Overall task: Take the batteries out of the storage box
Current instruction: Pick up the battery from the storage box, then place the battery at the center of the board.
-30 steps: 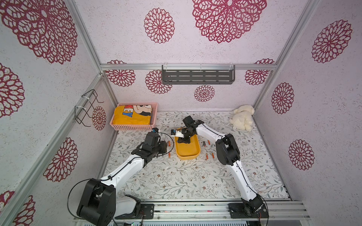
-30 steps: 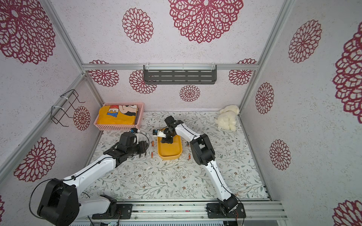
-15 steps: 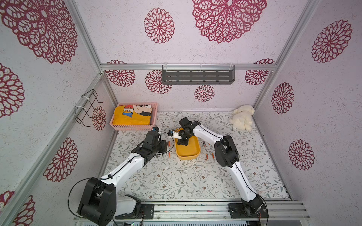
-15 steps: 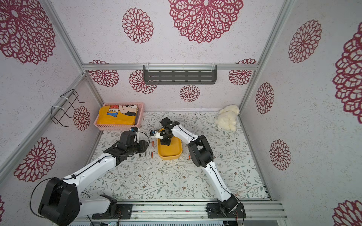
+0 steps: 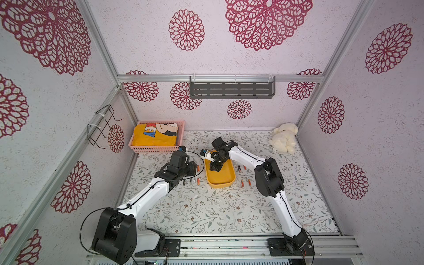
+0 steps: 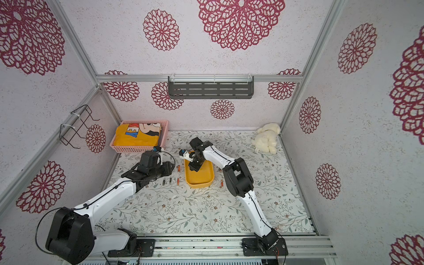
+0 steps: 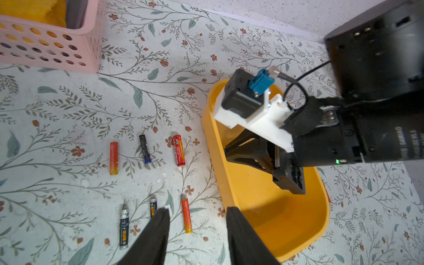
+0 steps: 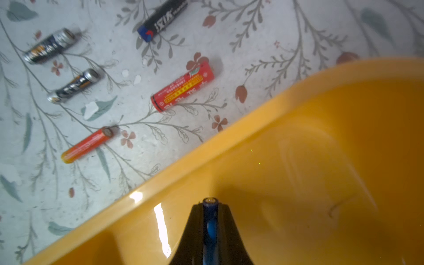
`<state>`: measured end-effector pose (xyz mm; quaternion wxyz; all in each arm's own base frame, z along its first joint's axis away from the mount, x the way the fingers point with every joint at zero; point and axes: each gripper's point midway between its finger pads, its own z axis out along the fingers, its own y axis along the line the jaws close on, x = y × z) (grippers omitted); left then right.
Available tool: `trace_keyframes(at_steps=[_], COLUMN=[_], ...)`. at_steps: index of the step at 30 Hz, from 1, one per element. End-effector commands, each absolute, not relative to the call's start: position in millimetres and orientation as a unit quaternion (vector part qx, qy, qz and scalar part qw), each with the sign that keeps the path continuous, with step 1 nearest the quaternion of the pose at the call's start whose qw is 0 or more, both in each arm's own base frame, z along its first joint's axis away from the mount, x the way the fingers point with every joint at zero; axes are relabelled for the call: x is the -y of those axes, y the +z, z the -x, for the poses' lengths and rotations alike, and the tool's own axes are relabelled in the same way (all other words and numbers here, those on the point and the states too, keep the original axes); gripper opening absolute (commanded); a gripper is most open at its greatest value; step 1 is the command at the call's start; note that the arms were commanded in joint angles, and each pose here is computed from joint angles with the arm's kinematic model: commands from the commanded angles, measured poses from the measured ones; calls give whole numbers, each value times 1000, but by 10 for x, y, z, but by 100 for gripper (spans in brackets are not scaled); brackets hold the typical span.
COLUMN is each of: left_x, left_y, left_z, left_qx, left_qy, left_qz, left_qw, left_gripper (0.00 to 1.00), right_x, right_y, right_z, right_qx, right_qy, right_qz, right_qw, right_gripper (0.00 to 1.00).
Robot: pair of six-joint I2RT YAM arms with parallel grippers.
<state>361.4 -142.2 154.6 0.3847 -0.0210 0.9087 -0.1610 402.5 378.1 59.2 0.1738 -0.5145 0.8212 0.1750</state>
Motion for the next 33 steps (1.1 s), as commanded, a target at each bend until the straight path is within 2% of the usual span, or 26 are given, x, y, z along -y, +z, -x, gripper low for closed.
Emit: trace_keyframes(at_steps=[1, 6, 9, 15, 17, 18, 19, 20, 23, 28, 33], left_x=[1413, 1331, 1313, 1411, 1531, 1633, 1739, 1823, 2085, 2377, 2275], left_y=[1699, 1839, 1973, 2222, 2291, 2330, 2358, 2363, 2356, 2304, 2270], left_z=[-3700, -3734, -3746, -3665, -3616, -3579, -3535, -3505, -3415, -3333, -3378], left_qx=[-901, -888, -869, -831, -820, -814, -808, -804, -799, -801, -802], left_qy=[-157, -145, -152, -193, -220, -242, -263, -276, -300, -289, -268], left_qz=[29, 41, 40, 1, -28, -53, -78, -97, -148, -190, -160], left_qw=[404, 434, 468, 522, 527, 526, 522, 518, 500, 489, 509], left_gripper=[43, 43, 44, 45, 47, 51, 69, 78, 89, 93, 94], right_x=[-3756, -3405, -2950, -1920, -1732, -1645, -1575, -1531, -1463, -1382, -1252], right_y=[1416, 1857, 2062, 1660, 1467, 1374, 1279, 1196, 921, 664, 482], right_z=[-4210, -4342, -4373, -4032, -3858, -3781, -3712, -3667, -3561, -3531, -3532], right_qx=[-833, -852, -866, -912, -917, -920, -923, -925, -933, -938, -945], right_qy=[218, 245, 229, 122, 117, 114, 112, 111, 109, 103, 84], right_qz=[436, 338, 261, 133, 116, 103, 95, 92, 88, 70, 55], right_qw=[260, 315, 361, 369, 362, 359, 355, 352, 331, 323, 313], right_gripper=[0, 0, 0, 0, 0, 0, 0, 0, 0, 0, 0])
